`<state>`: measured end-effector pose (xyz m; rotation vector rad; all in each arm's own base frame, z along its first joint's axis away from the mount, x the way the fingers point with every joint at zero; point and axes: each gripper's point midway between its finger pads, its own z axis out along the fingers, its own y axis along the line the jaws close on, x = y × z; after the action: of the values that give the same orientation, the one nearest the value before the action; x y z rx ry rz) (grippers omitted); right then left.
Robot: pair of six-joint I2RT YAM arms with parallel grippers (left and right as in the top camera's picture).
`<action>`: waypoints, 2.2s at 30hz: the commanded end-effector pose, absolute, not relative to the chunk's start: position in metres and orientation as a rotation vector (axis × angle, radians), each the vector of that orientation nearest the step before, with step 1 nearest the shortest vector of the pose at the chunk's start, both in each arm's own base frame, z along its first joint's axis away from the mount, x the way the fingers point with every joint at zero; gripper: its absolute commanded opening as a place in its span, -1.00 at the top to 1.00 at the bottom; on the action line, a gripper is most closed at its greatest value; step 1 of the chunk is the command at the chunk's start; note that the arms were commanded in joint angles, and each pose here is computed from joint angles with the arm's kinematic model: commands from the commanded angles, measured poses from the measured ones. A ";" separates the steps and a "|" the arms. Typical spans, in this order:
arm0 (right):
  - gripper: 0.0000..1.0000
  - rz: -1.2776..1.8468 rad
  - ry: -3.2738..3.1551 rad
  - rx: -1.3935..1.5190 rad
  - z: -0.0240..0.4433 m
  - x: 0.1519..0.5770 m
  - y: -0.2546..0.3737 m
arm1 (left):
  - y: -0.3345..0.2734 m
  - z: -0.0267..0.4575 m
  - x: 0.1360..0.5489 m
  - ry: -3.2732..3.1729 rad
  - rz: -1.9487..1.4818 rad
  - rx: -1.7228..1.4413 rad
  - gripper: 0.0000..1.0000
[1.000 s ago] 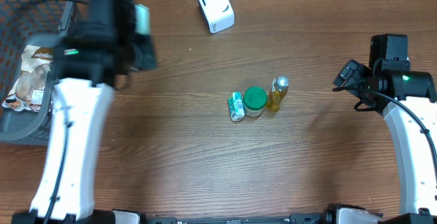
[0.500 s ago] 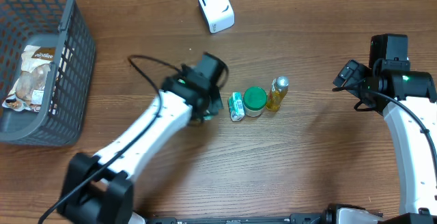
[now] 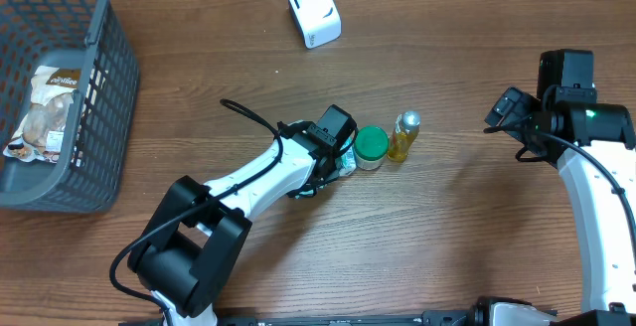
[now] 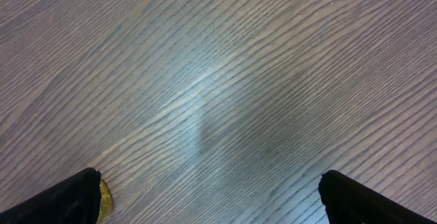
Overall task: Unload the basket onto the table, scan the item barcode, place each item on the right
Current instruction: 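Carry the wipes packet to the table in front of the jar, then lower the wipes packet flat left of the tissue pack and release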
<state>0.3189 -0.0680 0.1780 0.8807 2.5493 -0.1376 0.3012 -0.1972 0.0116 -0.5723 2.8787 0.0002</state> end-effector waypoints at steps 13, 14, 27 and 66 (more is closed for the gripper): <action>-1.00 -0.140 2.532 0.891 0.182 0.321 -0.070 | -0.194 0.076 0.319 2.909 0.037 -0.246 -0.14; -1.00 -0.140 2.532 0.891 0.182 0.321 -0.070 | -0.196 0.074 0.317 2.922 0.024 -0.245 -0.04; -1.00 -0.140 2.532 0.891 0.182 0.321 -0.070 | -0.189 0.042 0.292 3.024 0.047 -0.242 0.18; -1.00 -0.140 2.532 0.891 0.182 0.321 -0.070 | -0.183 0.030 0.291 3.107 0.046 -0.225 0.47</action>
<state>0.3189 -0.0681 0.1779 0.8812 2.5491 -0.1378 0.2987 -0.1895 0.0393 -0.2285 3.0855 0.0085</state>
